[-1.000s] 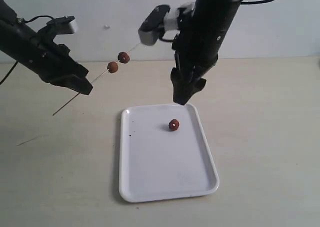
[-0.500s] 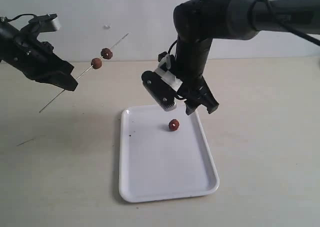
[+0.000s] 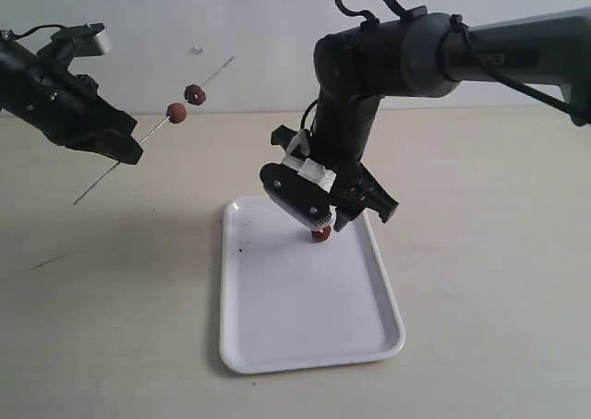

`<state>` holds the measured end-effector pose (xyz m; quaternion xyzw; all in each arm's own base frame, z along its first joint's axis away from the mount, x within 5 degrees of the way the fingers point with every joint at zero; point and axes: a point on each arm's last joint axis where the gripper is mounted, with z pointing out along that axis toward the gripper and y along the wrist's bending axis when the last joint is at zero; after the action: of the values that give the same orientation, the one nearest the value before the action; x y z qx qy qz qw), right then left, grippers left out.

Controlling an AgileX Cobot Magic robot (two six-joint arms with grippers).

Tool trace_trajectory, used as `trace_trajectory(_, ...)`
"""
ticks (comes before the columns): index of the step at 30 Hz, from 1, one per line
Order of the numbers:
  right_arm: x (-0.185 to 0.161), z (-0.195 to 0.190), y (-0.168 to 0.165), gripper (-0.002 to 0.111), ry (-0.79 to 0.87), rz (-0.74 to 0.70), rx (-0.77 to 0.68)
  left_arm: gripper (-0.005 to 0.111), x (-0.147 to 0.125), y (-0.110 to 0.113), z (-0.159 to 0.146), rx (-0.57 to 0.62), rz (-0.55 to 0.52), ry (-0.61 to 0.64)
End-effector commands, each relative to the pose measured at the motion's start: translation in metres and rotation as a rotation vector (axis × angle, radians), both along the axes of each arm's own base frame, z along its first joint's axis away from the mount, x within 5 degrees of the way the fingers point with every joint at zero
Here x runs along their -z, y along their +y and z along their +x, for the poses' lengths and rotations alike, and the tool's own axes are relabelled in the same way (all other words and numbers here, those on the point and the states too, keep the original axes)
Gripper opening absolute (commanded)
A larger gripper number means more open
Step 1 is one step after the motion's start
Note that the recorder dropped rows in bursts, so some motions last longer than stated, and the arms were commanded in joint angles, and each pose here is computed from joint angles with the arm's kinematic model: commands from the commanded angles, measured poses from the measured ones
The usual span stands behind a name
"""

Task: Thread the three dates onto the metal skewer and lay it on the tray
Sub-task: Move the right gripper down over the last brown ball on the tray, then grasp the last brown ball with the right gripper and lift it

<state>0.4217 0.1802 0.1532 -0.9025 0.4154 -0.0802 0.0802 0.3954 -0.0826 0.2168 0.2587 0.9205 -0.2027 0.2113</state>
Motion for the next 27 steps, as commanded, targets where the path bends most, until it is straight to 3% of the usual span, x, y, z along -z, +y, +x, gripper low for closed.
trace_trajectory(1, 0.0, -0.002, 0.0, 0.062, 0.014, 0.002, -0.021, 0.0, -0.007, 0.001, 0.001, -0.017, -0.01, -0.026)
trace_trajectory(11, 0.029, -0.001, 0.0, 0.062, 0.068, -0.031, -0.04, 0.0, -0.008, 0.001, 0.002, -0.021, -0.012, -0.03)
trace_trajectory(27, 0.031, 0.002, 0.002, 0.054, 0.04, -0.005, -0.004, 0.0, -0.009, 0.001, 0.004, -0.042, -0.025, -0.048)
